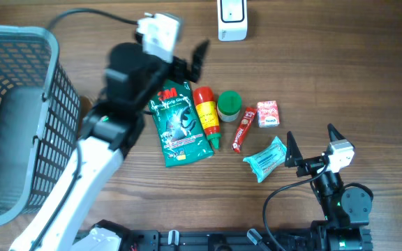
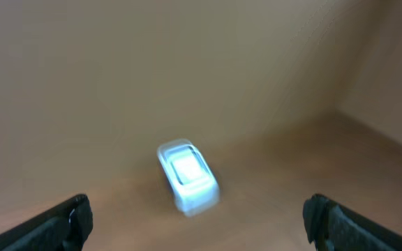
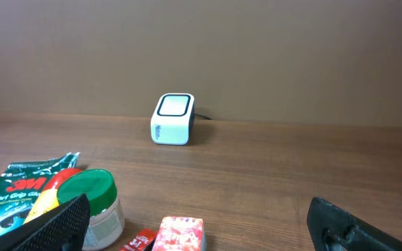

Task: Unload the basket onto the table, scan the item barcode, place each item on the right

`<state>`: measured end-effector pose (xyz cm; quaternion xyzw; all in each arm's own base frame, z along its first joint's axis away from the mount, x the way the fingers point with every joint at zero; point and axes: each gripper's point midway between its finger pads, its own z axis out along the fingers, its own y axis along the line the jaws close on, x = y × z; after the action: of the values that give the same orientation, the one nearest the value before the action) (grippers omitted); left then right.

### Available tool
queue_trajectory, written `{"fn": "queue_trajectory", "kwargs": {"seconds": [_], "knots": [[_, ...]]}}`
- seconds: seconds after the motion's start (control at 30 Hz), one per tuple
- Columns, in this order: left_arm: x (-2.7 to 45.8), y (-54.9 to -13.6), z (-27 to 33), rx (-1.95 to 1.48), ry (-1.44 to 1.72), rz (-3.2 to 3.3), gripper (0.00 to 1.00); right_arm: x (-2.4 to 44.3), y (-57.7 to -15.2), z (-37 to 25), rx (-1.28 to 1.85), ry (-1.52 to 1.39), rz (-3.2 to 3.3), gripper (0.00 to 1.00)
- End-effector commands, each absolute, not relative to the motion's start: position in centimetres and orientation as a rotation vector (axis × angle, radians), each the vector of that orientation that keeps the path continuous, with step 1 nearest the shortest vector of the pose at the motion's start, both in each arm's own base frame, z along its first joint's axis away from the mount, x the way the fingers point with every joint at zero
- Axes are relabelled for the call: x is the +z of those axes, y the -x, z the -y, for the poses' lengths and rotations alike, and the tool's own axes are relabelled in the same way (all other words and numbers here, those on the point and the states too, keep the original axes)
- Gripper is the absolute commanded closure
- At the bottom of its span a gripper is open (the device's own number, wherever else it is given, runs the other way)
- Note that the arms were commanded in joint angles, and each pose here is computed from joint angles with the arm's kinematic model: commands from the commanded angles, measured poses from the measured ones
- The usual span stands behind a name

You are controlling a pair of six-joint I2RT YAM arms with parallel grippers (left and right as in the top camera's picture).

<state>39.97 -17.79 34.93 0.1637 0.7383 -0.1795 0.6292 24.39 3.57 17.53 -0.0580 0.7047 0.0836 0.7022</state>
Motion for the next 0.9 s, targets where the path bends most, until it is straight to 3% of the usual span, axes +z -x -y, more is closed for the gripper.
{"fn": "queue_trajectory", "kwargs": {"seconds": [0.0,0.43,0.87], "knots": [[40.8,-38.9,12.2,-0.173,-0.347,-1.524,0.00,17.8,-24.4,-3.5,0.174,0.132,-1.556,0.00],[46.4,-33.3,4.3,0.149,-0.241,-1.415,0.00,17.7,-24.4,-3.5,0.174,0.132,-1.558,0.00],[56.7,-13.0,0.4,0.146,-0.111,-0.950,0.00,17.7,-24.4,-3.5,0.175,0.132,-1.558,0.00]]}}
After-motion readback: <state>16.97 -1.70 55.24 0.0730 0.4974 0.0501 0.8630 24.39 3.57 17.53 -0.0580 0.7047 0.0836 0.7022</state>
